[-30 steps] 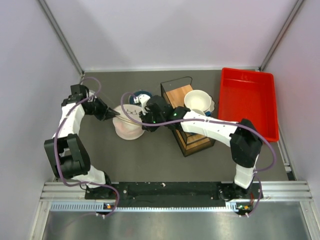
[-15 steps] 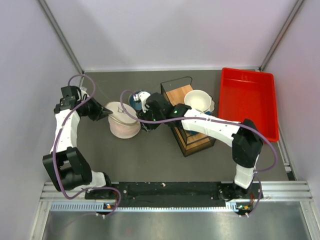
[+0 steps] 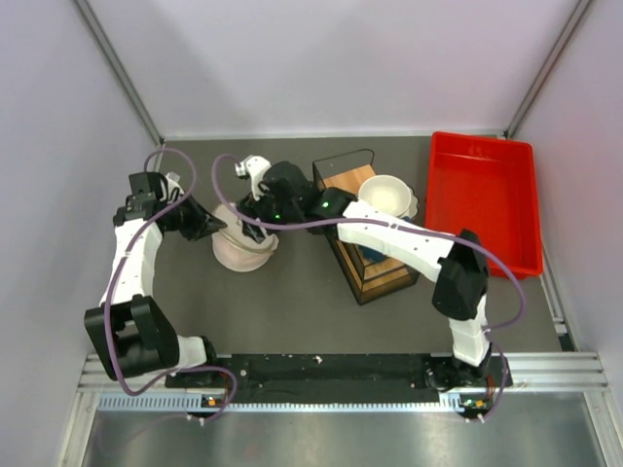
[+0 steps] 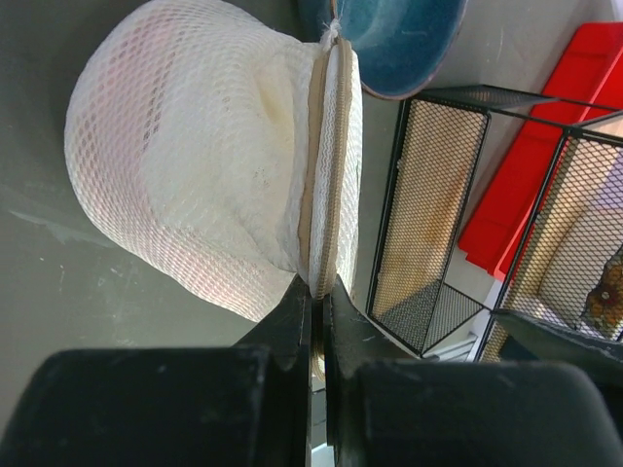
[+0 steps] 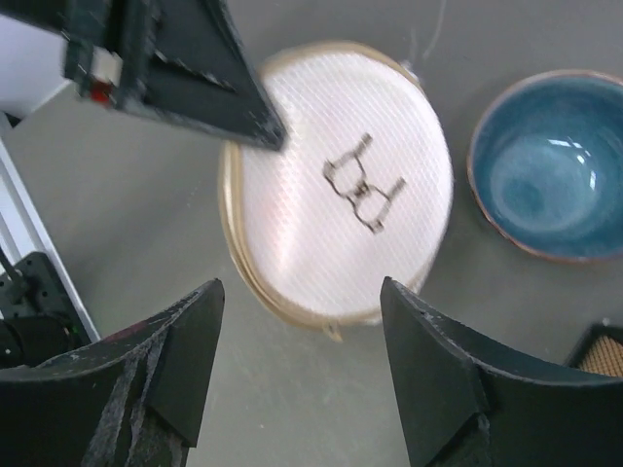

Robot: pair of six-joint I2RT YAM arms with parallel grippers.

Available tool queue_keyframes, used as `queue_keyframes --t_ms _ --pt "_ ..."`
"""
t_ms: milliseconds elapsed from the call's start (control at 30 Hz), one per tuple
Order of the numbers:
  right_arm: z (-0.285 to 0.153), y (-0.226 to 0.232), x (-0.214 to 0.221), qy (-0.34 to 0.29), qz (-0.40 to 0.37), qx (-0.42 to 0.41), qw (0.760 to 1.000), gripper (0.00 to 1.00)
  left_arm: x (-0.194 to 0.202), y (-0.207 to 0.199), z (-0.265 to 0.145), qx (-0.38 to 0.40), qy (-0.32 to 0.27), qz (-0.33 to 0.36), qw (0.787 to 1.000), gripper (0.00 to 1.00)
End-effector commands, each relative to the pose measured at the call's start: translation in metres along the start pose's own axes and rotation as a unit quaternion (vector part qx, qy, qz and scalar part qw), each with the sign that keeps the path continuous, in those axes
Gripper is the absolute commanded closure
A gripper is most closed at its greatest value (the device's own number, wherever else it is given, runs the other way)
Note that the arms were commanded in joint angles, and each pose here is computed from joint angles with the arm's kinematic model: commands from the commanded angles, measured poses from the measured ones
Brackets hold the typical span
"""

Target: Unzip the laundry bag and remove the bra

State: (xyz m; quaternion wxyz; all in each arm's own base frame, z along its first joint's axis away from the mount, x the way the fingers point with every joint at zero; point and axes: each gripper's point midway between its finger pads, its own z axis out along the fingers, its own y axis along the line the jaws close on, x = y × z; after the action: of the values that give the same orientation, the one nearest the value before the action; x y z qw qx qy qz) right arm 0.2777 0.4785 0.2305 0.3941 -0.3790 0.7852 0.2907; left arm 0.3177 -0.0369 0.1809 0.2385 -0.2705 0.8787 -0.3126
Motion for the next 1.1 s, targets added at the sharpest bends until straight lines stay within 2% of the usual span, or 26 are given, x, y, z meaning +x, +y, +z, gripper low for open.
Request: queue_keyframes --t_ms 0,333,433,833,1067 --pt "0.021 0.034 -0.022 -0.03 -0.018 -0.03 0.999 0.33 0.0 -0.018 -0.008 0.028 -0.02 0.025 0.999 1.0" --pt "0.048 0.044 -0.012 -0.015 0.001 -0.049 0.999 0.39 0.003 -0.022 -0.008 0.034 -0.016 0.027 0.999 1.0" --pt "0.045 0.043 -0.016 -0.02 0.001 -0.046 0.999 0.44 0.004 -0.022 -0.008 0.033 -0.016 0.029 0.999 1.0" --pt "0.027 0.041 -0.034 -0.045 0.017 -0.057 0.997 0.45 0.008 -0.017 -0.008 0.027 -0.013 0.032 0.999 1.0" --pt "0.03 0.037 -0.037 -0.048 0.041 -0.059 0.996 0.5 0.007 -0.018 -0.012 0.024 -0.019 0.039 0.999 1.0"
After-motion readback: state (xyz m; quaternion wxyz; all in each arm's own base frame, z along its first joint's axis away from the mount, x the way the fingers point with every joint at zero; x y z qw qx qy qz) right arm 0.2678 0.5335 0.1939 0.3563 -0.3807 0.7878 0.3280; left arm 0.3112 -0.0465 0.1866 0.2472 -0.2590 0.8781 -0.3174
